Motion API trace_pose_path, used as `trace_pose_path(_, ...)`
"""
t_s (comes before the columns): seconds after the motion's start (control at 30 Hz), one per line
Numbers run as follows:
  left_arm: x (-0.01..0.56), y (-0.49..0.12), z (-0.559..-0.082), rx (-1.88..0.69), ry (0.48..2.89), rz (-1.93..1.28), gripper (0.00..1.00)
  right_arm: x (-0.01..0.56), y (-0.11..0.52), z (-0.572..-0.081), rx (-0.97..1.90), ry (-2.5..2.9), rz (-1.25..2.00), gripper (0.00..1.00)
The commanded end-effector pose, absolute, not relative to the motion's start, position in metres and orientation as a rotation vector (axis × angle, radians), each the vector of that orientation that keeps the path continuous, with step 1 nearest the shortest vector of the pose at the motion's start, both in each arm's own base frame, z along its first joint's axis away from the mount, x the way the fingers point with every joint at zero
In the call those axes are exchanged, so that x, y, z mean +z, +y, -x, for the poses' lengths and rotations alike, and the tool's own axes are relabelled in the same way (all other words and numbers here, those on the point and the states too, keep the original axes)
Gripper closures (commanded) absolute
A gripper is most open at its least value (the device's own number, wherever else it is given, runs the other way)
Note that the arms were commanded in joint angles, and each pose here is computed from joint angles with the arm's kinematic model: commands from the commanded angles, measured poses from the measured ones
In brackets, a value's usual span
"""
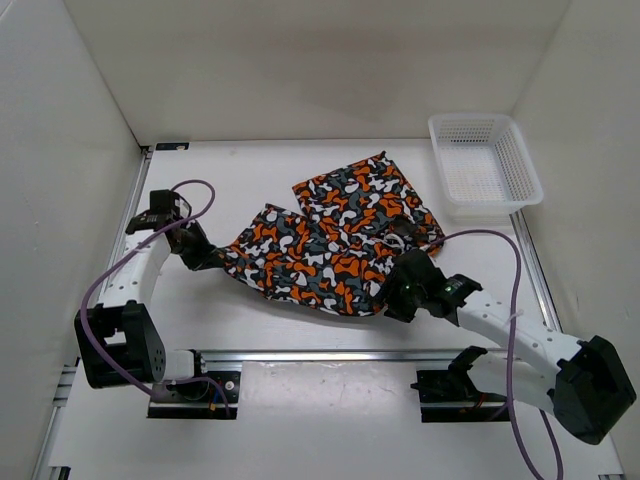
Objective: Fold and stack the shorts
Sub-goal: Fold the shorts
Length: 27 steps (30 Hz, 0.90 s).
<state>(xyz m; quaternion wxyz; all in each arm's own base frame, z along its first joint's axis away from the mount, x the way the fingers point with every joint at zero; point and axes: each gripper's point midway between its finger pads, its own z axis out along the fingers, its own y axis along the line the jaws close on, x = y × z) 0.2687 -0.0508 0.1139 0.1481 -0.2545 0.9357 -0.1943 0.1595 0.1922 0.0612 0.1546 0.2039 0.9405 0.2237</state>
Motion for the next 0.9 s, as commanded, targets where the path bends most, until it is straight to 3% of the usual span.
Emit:
trace_pose_path(0.0, 0.127, -0.047, -0.274, -0.546, 2.623, 0.701, 0.90, 0.083, 0.203, -0.182, 0.712, 2.580, -0.595, 0.41)
trace_pose_path(0.13, 0.129, -0.047, -0.274, -0.547, 2.615, 0.697, 0.90, 0.081, 0.208, -0.190, 0.681, 2.593, -0.601, 0.25)
trace_pose_path(0.2, 0.129, -0.047, -0.274, -0.547, 2.615, 0.697, 0.90, 0.078, 0.208, -0.190, 0.675, 2.599, -0.615, 0.23)
trace_pose_path(0.47, 0.129, -0.047, -0.274, -0.544, 2.617, 0.685, 0.90, 0.053, 0.196, -0.185, 0.603, 2.606, -0.682, 0.23)
trace_pose_path(0.63, 0.129, -0.047, -0.274, -0.544, 2.617, 0.685, 0.90, 0.048, 0.196, -0.207, 0.576, 2.516, -0.638, 0.30)
trace_pose_path(0.67, 0.129, -0.047, -0.274, -0.544, 2.617, 0.685, 0.90, 0.047, 0.196, -0.211, 0.571, 2.503, -0.641, 0.33)
trace_pose_path(0.77, 0.132, -0.046, -0.276, -0.545, 2.608, 0.680, 0.90, 0.043, 0.197, -0.218, 0.527, 2.510, -0.634, 0.57)
trace_pose_path(0.8, 0.132, -0.046, -0.276, -0.545, 2.608, 0.680, 0.90, 0.045, 0.195, -0.220, 0.507, 2.499, -0.639, 0.81)
trace_pose_path(0.87, 0.136, -0.046, -0.278, -0.546, 2.597, 0.675, 0.90, 0.065, 0.192, -0.227, 0.478, 2.471, -0.596, 0.99)
